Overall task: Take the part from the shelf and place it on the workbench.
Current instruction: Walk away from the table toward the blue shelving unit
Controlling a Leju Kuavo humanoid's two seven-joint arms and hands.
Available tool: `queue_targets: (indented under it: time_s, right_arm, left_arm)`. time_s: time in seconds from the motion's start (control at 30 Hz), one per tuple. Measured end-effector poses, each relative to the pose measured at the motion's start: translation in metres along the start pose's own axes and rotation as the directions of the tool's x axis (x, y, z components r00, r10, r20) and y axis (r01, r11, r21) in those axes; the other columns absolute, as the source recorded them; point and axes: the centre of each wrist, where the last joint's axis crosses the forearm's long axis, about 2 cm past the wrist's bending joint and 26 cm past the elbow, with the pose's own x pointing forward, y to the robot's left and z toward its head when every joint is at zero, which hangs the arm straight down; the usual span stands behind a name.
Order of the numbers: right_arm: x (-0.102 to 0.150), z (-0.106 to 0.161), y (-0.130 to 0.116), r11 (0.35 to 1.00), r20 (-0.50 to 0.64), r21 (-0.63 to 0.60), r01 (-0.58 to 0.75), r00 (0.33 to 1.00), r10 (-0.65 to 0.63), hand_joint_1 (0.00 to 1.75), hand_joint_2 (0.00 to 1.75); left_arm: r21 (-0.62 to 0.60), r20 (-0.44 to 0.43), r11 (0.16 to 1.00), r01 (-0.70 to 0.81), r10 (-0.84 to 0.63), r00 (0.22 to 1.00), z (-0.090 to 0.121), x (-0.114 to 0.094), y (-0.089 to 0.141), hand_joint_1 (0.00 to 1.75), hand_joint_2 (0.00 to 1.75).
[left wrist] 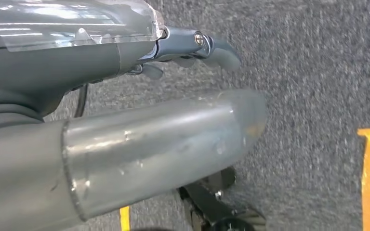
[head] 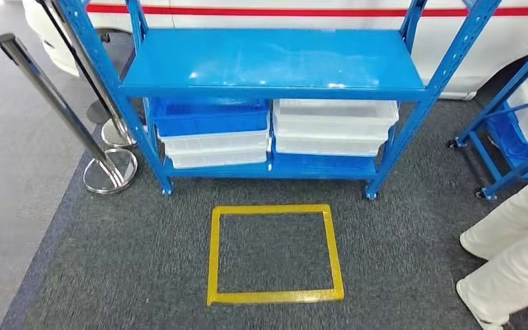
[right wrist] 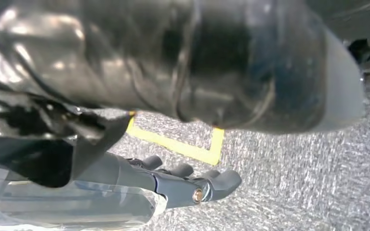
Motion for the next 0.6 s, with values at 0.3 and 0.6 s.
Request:
queue_targets:
  time_s: [0.3, 0.6]
  right_arm:
    - [0.0007, -0.0002, 0.0006, 1.0, 0.002, 0.011, 0.001, 1.0, -0.001, 0.0, 0.0]
    - [0.003, -0.0005, 0.0008, 1.0, 0.006, 0.007, -0.002, 1.0, 0.002, 0.0, 0.0]
  left_arm:
    - [-0.002, -0.006, 1.0, -0.002, 0.002, 1.0, 0.0016, -0.0027, 0.0001, 0.0, 0.0]
    - [-0.002, -0.009, 1.0, -0.003, 0.003, 1.0, 0.0011, -0.0017, 0.0004, 0.0, 0.0]
